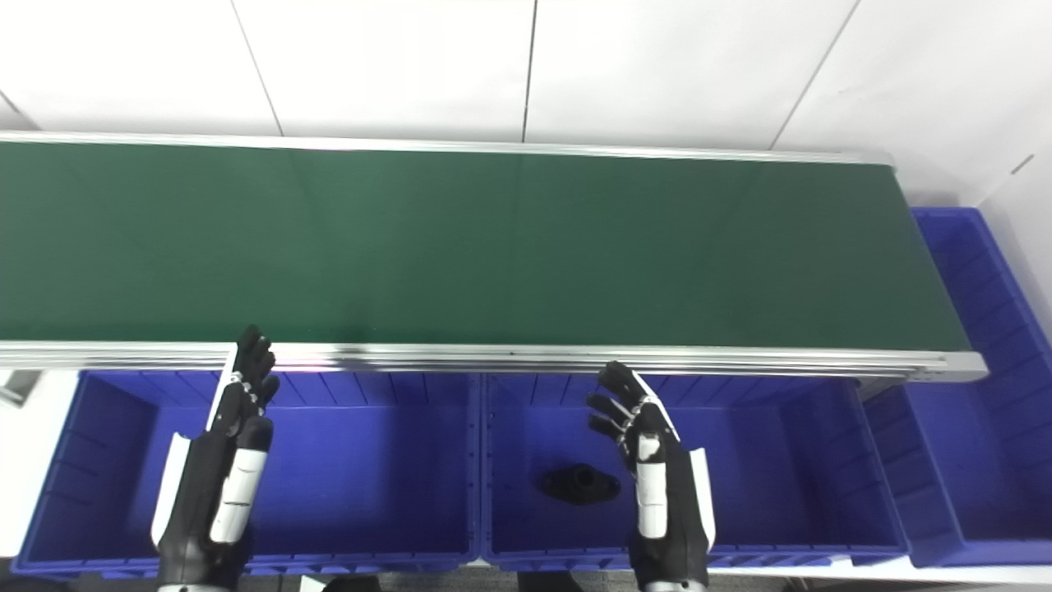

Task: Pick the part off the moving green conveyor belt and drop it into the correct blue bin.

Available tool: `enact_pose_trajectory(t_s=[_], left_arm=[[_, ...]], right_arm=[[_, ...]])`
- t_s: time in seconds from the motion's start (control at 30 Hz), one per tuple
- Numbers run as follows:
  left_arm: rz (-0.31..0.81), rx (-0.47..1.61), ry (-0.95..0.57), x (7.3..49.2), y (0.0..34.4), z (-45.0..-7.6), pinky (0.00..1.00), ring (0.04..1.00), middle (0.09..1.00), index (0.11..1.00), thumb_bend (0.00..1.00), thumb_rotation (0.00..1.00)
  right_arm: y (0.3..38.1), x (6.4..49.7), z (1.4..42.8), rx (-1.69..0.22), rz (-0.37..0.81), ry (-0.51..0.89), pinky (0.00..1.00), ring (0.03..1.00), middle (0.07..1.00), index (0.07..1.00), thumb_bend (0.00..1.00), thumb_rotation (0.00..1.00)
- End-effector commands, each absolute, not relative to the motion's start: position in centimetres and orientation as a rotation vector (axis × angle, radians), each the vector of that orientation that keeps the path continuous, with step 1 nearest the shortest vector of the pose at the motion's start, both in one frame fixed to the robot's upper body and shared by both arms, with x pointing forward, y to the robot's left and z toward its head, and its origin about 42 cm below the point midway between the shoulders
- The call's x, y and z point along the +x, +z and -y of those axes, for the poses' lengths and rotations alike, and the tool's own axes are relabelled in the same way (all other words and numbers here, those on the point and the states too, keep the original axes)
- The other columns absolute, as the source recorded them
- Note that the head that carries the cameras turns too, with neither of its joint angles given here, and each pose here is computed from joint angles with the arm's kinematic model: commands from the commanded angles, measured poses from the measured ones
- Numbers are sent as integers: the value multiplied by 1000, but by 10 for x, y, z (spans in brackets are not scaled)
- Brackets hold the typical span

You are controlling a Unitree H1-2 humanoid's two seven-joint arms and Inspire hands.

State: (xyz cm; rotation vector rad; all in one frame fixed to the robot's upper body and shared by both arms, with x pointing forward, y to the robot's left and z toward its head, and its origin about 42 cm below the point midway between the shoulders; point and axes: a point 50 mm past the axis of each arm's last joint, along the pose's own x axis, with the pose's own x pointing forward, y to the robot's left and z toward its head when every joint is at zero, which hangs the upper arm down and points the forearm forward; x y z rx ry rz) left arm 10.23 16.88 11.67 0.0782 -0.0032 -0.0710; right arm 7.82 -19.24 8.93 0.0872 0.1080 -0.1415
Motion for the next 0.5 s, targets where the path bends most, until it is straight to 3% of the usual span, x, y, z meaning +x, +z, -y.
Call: enact_pose_trajectory(t_s=[0.0, 0.47], left_arm=[[84, 80, -63, 102, 124, -165, 999, 1000, 1000, 1000, 586, 940], [73, 67, -52, 100, 112, -164, 1000, 1000, 1000, 1000, 574, 930]], right_arm=[[97, 77, 193, 77, -24, -145, 783, 809, 865, 848, 851, 1000], [85, 74, 191, 28, -4, -130, 771, 802, 871, 864, 886, 1000]])
